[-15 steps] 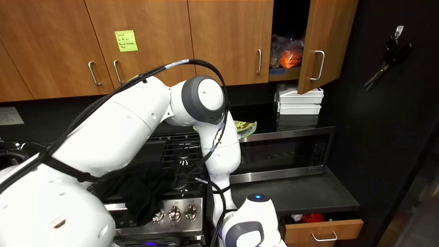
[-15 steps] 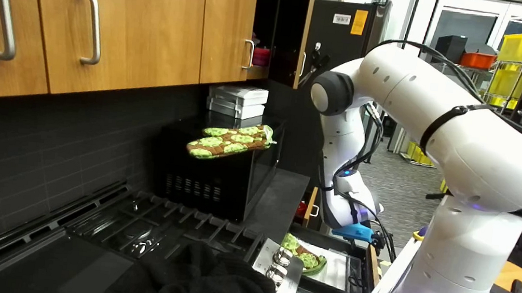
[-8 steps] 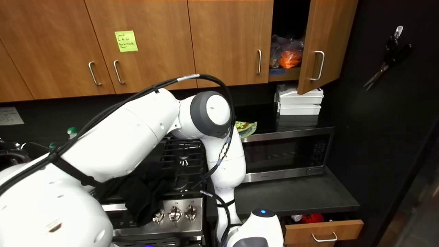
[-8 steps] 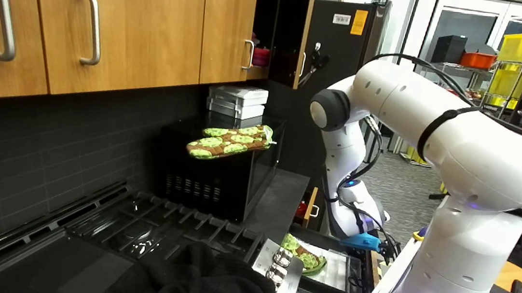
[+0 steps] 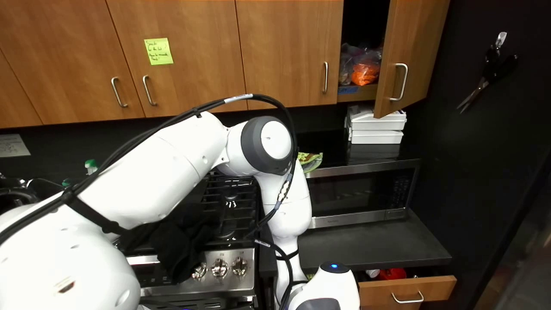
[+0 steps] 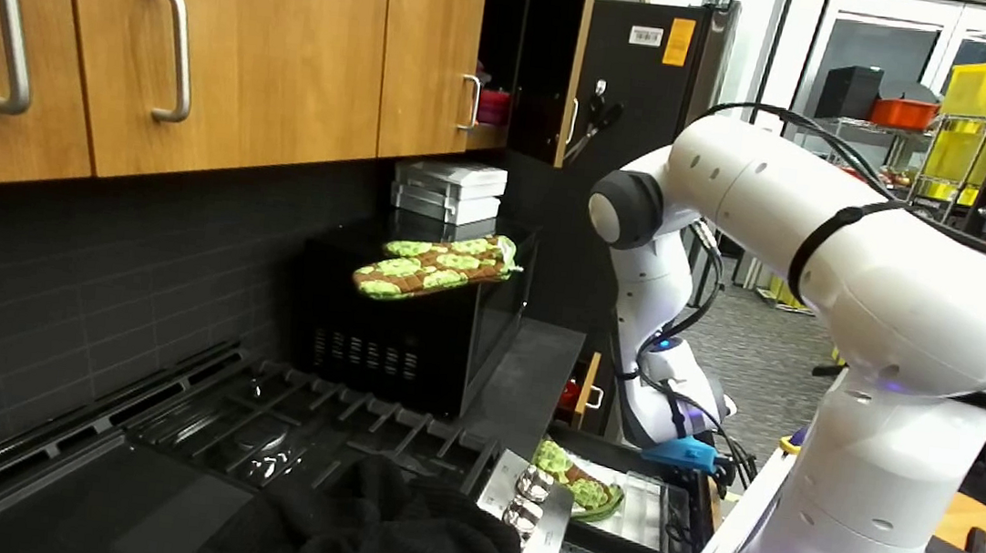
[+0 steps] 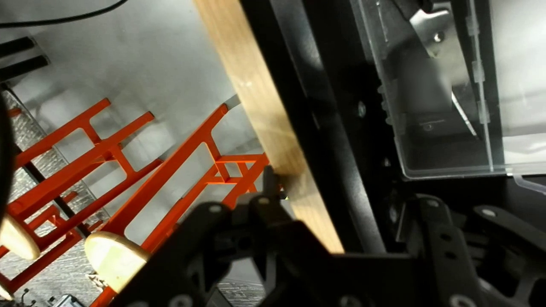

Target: Close the top drawer to the left

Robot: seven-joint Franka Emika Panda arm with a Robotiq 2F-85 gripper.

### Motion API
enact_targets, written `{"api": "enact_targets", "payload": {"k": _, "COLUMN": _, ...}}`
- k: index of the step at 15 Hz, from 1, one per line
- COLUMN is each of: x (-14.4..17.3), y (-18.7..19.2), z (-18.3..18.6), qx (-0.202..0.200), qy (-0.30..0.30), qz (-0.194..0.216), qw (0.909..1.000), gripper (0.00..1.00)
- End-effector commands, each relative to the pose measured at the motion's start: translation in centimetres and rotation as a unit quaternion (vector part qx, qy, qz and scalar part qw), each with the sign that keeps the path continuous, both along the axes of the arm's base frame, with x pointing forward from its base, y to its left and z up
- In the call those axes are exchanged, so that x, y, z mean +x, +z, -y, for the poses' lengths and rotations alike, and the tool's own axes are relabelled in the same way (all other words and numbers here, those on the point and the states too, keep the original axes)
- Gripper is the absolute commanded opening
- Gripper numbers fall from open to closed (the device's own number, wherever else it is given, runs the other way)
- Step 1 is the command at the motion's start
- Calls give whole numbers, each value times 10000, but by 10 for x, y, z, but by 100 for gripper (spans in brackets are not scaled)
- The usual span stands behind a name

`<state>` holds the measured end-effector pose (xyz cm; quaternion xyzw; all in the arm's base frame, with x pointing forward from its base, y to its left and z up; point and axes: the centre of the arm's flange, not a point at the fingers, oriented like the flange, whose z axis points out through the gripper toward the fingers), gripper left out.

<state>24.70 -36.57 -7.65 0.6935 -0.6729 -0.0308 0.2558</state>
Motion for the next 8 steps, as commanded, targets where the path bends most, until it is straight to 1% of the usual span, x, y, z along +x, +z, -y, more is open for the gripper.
{"api": "enact_targets", "payload": {"k": 1, "x": -8, "y": 2, "z": 5, "qx": -52, "qy": -184, "qz": 41, "qw": 9998, "gripper": 33}}
{"api": "enact_targets", "payload": {"k": 5, "x": -8, "y": 7, "z": 5, "qx": -3, "qy": -211, "qz": 175, "qw": 9996, "gripper": 33}}
{"api": "enact_targets", "payload": {"k": 8, "x": -3, "y": 22, "z": 1, "qx": 172, "qy": -203, "qz": 474, "qw": 9985, "gripper": 33}}
